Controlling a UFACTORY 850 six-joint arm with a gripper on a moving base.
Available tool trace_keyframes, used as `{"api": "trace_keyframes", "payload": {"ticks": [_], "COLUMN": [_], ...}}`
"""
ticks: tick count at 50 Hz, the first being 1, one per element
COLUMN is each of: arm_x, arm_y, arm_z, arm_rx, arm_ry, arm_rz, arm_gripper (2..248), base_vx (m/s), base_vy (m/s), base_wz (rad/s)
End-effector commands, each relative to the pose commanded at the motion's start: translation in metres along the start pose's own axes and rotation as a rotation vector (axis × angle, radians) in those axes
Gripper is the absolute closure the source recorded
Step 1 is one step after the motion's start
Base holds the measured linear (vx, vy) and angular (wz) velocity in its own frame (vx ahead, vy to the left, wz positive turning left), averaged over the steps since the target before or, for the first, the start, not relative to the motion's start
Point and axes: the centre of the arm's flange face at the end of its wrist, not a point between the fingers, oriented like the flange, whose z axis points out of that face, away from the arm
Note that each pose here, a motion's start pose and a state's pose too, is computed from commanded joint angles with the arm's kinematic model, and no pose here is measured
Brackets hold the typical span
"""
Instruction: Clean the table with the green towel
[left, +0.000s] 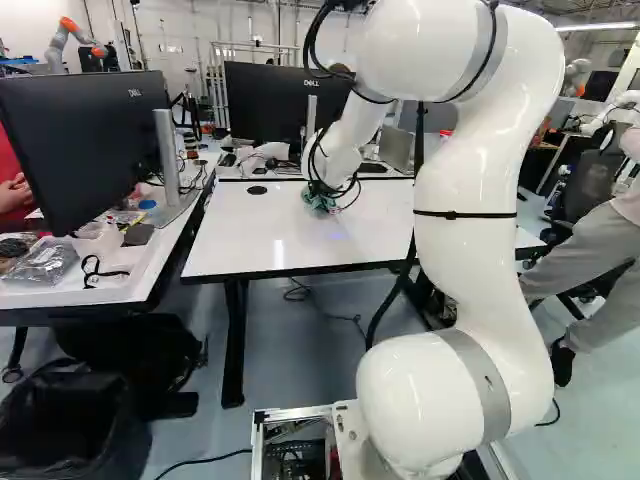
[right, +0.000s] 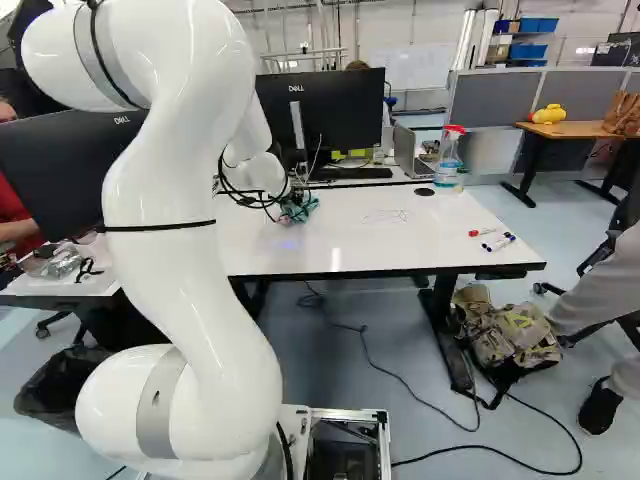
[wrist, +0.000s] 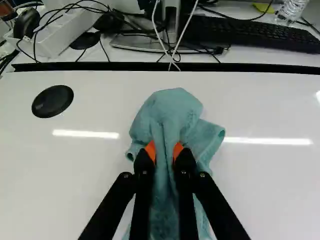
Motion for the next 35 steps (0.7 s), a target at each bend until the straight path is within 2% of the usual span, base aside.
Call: {"api": "trace_keyframes", "payload": {"ticks": [18, 35], "arm_x": [0.004, 0.022], "arm_y": [0.027, 0.034], "arm_z": [0.005, 0.030], "arm_rx": [-0.033, -0.040], "arm_ry": [0.005, 0.026], "arm_rz": [0.030, 0.036], "arm_gripper": [195, 195], "base_vx": [0.000, 0.000], "base_vy": [0.000, 0.000], "base_wz": [0.000, 0.000]}}
